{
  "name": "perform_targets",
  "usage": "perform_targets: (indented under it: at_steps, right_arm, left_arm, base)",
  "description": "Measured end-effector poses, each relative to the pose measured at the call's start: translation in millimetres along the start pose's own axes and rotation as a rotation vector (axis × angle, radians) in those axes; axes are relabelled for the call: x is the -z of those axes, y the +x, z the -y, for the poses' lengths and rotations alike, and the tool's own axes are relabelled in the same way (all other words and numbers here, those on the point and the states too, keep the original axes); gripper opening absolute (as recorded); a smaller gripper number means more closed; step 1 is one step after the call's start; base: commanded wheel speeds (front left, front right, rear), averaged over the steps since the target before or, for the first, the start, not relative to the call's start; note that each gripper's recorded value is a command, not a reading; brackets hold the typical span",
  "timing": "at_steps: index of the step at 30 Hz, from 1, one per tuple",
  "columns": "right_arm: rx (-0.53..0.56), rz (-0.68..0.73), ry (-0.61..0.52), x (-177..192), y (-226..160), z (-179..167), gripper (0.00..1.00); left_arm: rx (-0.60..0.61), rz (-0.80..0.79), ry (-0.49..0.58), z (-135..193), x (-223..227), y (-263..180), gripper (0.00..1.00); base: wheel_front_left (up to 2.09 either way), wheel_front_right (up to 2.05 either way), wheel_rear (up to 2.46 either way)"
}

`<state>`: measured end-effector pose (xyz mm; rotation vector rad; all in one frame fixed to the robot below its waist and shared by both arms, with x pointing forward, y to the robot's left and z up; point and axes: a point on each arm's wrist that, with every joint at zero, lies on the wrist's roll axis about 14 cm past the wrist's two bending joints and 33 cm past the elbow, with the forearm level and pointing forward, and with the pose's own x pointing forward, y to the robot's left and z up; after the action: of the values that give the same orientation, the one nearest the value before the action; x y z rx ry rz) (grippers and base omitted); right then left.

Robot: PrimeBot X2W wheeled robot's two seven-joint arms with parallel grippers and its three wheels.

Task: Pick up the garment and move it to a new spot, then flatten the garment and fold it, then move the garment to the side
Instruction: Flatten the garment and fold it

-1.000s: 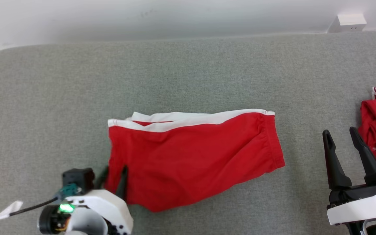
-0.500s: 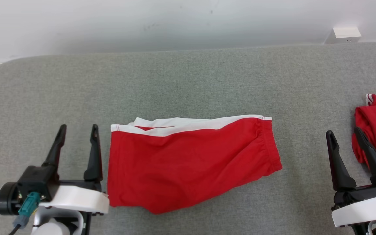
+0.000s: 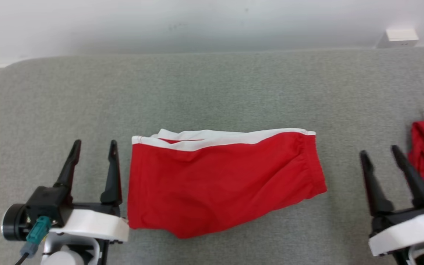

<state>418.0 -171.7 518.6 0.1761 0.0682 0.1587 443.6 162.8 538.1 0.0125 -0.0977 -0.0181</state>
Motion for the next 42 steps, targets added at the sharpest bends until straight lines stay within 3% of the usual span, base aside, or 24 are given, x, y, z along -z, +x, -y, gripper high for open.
perform_targets:
  at_steps: [8, 14, 19, 20, 22, 28, 37, 42]
  right_arm:
    - [-0.163, -0.217, 0.032, 68.6, 31.4, -47.6, 1.0]
    - [-0.134, -0.369, 0.051, 122.9, 36.8, -38.9, 1.0]
    - [-0.154, -0.425, 0.082, 141.2, 39.9, -46.9, 1.0]
    - [-0.158, -0.43, 0.093, 142.2, 40.4, -48.2, 0.84]
    - [-0.168, -0.427, 0.109, 141.6, 42.1, -51.6, 0.0]
    - [-0.156, -0.392, 0.143, 132.2, 38.5, -45.0, 0.0]
    - [0.039, -0.305, 0.128, 103.9, 18.7, 31.6, 0.0]
    - [-0.024, -0.279, 0.276, 79.9, 24.6, 6.5, 0.0]
  left_arm:
    - [-0.029, -0.027, -0.01, -6.7, 11.5, 0.5, 1.0]
    - [-0.066, -0.061, -0.012, -16.5, 27.5, -4.4, 1.0]
    - [-0.079, -0.072, -0.012, -19.9, 34.2, -5.6, 1.0]
    - [-0.078, -0.072, -0.014, -19.7, 34.6, -5.0, 1.0]
    - [-0.078, -0.067, -0.013, -19.7, 34.0, -3.3, 1.0]
    - [-0.07, -0.053, -0.016, -15.8, 31.8, 1.6, 1.0]
    - [-0.025, -0.032, -0.03, -0.7, 26.2, 8.6, 1.0]
    - [-0.002, -0.027, -0.035, 6.7, 24.7, 10.9, 1.0]
  base:
    - [0.0, 0.0, 0.0]
    - [0.0, 0.0, 0.0]
    - [0.0, 0.0, 0.0]
    - [0.0, 0.0, 0.0]
    - [0.0, 0.0, 0.0]
    - [0.0, 0.0, 0.0]
    - [0.0, 0.0, 0.0]
    - [0.0, 0.0, 0.0]
